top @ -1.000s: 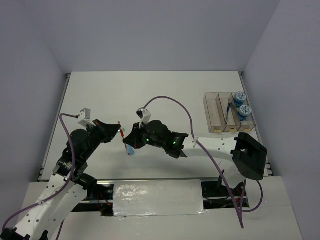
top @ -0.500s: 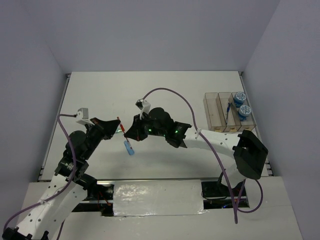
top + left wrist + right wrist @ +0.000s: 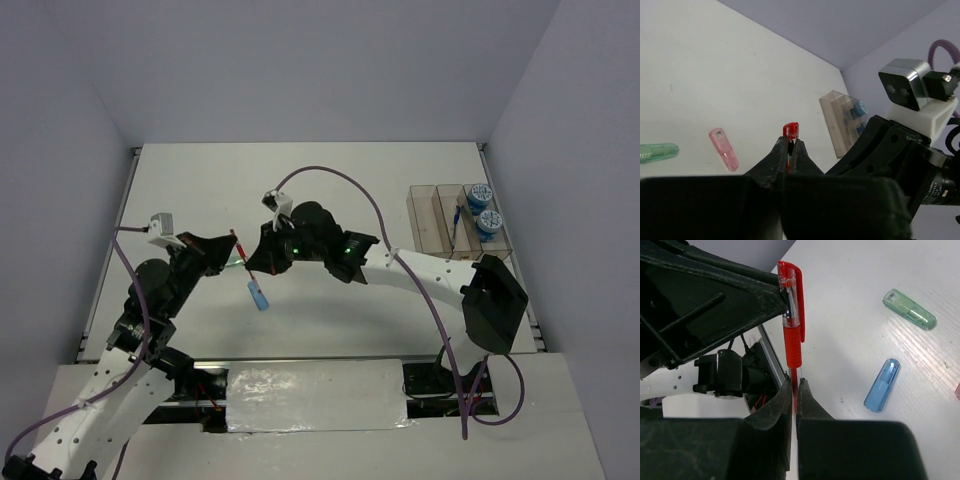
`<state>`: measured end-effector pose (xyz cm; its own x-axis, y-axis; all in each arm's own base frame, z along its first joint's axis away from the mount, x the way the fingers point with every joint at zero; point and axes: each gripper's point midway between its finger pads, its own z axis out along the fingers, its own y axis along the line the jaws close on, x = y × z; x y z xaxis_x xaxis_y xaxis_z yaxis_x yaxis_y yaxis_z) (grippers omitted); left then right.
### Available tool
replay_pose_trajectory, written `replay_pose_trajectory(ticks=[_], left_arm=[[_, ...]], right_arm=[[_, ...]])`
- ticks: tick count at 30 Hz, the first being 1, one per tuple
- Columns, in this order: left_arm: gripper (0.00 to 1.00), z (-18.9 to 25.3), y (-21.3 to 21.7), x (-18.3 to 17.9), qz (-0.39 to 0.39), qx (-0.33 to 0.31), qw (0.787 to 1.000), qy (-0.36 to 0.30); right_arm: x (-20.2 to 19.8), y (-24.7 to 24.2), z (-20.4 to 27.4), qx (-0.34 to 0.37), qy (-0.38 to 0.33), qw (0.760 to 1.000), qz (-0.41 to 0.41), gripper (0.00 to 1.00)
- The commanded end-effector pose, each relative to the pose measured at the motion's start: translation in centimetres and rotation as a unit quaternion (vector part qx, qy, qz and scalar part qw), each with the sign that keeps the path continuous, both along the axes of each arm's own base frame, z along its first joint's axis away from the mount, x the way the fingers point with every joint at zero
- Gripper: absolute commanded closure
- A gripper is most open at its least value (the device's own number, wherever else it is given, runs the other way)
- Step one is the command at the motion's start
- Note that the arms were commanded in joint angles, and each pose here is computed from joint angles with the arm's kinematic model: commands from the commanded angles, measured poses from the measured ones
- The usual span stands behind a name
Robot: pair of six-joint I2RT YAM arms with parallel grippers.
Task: Sort the stationery into containers
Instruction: Close the pen cap on the pen, then place the pen in the storage box.
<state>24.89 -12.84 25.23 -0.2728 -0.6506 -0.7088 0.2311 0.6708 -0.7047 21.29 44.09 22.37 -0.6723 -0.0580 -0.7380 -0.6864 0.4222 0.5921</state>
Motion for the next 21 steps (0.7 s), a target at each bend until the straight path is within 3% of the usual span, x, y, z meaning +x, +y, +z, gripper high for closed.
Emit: replay_pose_trajectory(ticks=[1,2,3,4,5,6,11,15,18,19,21], left_arm=[[0.98,-4.8,-1.1,-2.6,-0.056,0.073,0.989,0.116],[0.86,-4.3,0.1,-2.1,-0.022,0.084,0.989,0.120],[0.65,-3.1,0.8,-2.0,-0.002,0.090,0.988,0.126],[0.52,-2.3,1.4,-1.8,0.014,0.094,0.988,0.126],[0.19,0.1,2.3,-1.4,0.043,0.091,0.989,0.109],[0.01,1.0,2.7,-1.3,0.055,0.091,0.989,0.106],[0.01,6.4,4.6,-0.6,0.108,0.098,0.985,0.087],[0.00,6.7,6.3,-0.7,0.130,0.178,0.969,0.111],[0.01,3.9,7.6,-1.5,0.107,0.289,0.939,0.155],[0.01,2.4,7.9,-1.9,0.102,0.310,0.929,0.173],[0.01,0.8,8.5,-2.5,0.100,0.331,0.922,0.173]], right_arm=[[4.7,0.5,8.5,0.115,-0.118,0.985,-0.059,1.00],[4.3,0.5,7.3,0.108,-0.115,0.986,-0.051,1.00],[3.1,0.3,4.6,0.091,-0.099,0.990,-0.032,1.00],[2.8,0.2,3.8,0.094,-0.096,0.991,-0.028,1.00],[2.4,0.0,2.8,0.091,-0.086,0.992,-0.027,1.00],[1.9,-0.2,2.0,0.089,-0.080,0.993,-0.021,1.00],[2.5,-2.6,-3.0,0.032,-0.060,0.996,-0.055,1.00],[7.5,-9.3,-2.4,-0.021,-0.081,0.986,-0.143,1.00],[12.2,-18.5,-3.1,-0.167,-0.115,0.953,-0.226,1.00],[14.8,-23.2,-2.9,-0.215,-0.129,0.921,-0.300,1.00],[16.1,-28.2,-2.4,-0.284,-0.142,0.886,-0.338,1.00]])
